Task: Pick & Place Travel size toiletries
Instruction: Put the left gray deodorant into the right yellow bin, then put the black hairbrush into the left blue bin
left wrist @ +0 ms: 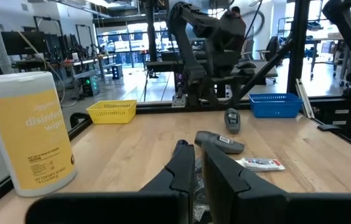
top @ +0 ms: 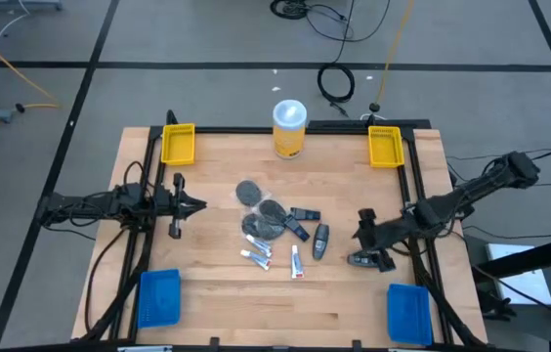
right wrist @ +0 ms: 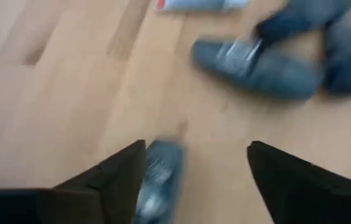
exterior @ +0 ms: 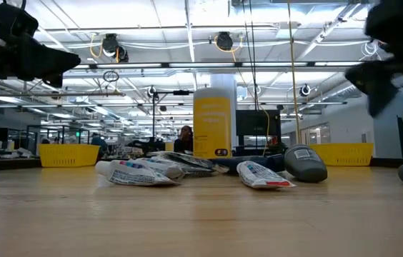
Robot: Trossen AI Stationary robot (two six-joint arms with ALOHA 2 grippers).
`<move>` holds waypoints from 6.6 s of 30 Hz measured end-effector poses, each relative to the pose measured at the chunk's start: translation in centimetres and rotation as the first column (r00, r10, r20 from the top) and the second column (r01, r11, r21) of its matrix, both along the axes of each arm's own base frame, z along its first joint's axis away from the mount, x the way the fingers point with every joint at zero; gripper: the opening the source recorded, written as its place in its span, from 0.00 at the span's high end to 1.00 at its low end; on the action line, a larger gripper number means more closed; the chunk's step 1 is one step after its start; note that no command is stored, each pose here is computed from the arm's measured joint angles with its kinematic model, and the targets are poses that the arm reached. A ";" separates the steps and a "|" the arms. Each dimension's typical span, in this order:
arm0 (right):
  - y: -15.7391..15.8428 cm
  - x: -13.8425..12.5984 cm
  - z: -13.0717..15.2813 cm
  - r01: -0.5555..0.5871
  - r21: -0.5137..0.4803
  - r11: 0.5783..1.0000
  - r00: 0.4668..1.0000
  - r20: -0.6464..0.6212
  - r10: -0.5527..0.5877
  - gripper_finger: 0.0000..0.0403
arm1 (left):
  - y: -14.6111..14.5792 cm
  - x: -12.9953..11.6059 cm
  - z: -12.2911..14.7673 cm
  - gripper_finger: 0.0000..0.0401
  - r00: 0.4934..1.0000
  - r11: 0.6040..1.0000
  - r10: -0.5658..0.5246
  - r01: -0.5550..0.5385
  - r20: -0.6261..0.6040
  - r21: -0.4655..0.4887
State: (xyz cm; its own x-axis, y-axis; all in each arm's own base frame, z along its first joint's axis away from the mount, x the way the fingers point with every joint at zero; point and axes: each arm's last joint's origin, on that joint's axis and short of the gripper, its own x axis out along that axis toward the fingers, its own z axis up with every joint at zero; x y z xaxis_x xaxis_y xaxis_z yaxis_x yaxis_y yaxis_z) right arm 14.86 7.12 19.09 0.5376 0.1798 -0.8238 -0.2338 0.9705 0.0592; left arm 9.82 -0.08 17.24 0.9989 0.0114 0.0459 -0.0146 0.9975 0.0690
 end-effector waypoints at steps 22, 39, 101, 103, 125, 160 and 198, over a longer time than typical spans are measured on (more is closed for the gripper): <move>3.6 -1.2 -4.5 0.160 -0.053 0.986 0.963 -0.210 -0.168 0.36 | 0.0 0.0 0.0 0.92 1.000 1.000 0.000 0.000 0.000 0.000; -0.4 2.6 -3.0 0.573 -0.168 0.803 0.819 0.155 -0.552 0.49 | 0.0 0.0 0.0 0.92 1.000 1.000 0.000 0.000 0.000 0.000; -23.9 -0.4 3.8 0.969 -0.152 0.194 0.232 0.294 -0.927 0.38 | 0.0 0.0 0.0 0.92 1.000 1.000 0.000 0.000 0.001 0.000; -21.9 0.4 4.5 0.943 -0.070 0.327 0.330 0.337 -0.882 0.38 | 0.0 0.0 0.0 0.92 1.000 1.000 0.000 0.000 0.000 0.000; -6.5 1.9 -6.0 0.298 0.116 0.948 0.698 0.651 -0.299 0.38 | 0.8 -0.2 1.2 0.92 0.956 0.889 0.269 -0.294 0.120 0.350; -4.0 2.9 -7.2 0.227 0.077 0.971 0.680 0.701 -0.215 0.38 | 0.4 0.6 3.0 0.92 0.951 0.969 0.089 -0.014 0.296 -0.248; -5.0 3.2 -5.7 0.321 0.017 0.947 0.554 0.808 -0.203 0.38 | -2.9 24.0 0.5 0.41 0.588 0.914 0.157 0.217 -0.794 0.342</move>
